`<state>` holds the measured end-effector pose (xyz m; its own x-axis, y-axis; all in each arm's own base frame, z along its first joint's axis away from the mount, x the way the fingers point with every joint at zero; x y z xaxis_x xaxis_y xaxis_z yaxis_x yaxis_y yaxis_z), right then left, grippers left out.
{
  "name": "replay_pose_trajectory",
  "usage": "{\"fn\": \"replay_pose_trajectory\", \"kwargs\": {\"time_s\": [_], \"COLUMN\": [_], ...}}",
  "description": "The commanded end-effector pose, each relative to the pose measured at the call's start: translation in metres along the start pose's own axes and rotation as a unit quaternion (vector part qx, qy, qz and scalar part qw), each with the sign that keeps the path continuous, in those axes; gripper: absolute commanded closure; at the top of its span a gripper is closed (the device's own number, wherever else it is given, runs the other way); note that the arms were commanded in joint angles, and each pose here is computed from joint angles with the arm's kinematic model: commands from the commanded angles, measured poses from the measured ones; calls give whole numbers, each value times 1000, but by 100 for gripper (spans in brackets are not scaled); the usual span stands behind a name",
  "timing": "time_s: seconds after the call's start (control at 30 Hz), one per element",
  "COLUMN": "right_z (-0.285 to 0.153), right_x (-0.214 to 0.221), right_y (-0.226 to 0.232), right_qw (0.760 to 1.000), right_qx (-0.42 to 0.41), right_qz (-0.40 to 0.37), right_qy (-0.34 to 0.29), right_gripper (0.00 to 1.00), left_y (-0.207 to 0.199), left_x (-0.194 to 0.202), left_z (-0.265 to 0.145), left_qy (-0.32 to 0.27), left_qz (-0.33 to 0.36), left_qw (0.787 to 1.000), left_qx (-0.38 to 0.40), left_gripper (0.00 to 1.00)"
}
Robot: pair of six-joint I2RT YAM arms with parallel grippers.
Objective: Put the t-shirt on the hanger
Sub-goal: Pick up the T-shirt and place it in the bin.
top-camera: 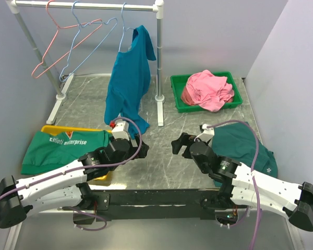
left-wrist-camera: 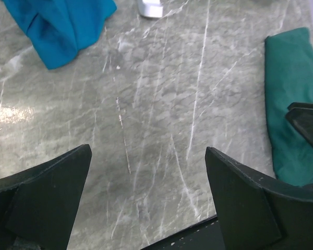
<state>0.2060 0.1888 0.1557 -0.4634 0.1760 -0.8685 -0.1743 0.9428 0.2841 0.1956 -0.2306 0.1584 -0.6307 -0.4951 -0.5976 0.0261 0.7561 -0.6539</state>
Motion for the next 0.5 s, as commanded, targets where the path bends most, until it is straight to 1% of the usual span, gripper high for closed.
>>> {"fn": "replay_pose_trajectory", "kwargs": {"time_s": [0.0,0.1,0.17,0.2,0.23,0.3,0.33,0.37,0.4,0.43,0.47], "right_z": [2,5,11,20,25,40,47,60,69,78,98], "right_x": [-10,-21,-34,-49,-56,-90,-109,-136,-149,-163,-182], "right_y": [-1,-5,-9,-29,-30,-36,-53,-52,-58,-76,-80], "right_qw": [1000,999,999,997,998,997,994,993,991,986,984], "right_qx": [6,23,39,74,64,76,101,113,129,159,172], "right_qz": [18,11,-9,0,-14,-10,-10,-7,-9,-8,-3], "right_qy": [-24,-25,-21,-28,-17,-27,-34,-42,-44,-43,-41], "right_gripper": [0,0,0,0,0,0,0,0,0,0,0], "left_y": [-12,-20,-25,-29,-31,-34,-36,-38,-37,-41,-41], "left_x": [-2,-1,0,1,2,4,2,2,2,-1,-1], "left_z": [-1,2,4,4,5,5,5,4,4,2,1], "left_qy": [3,9,15,21,25,32,32,33,35,34,36], "left_qz": [-9,-6,0,1,3,7,12,12,16,22,24], "left_qw": [1000,1000,999,999,999,999,999,999,999,998,998], "left_qx": [10,21,28,35,35,38,38,39,38,41,42], "left_gripper": [4,4,4,4,4,3,3,4,4,4,4]}}
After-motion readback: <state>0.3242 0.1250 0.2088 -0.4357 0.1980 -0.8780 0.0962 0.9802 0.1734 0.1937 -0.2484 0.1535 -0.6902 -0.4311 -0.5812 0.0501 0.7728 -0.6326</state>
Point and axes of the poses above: each gripper's point midway between its finger pads, its own z axis out along the fingers, its own y axis along the line the jaws close on, x = y × z, the point moved 1 cm from there along -z, back along the fingers, and after that the axes turned 13 degrees about -z, right-handed, at the moved point
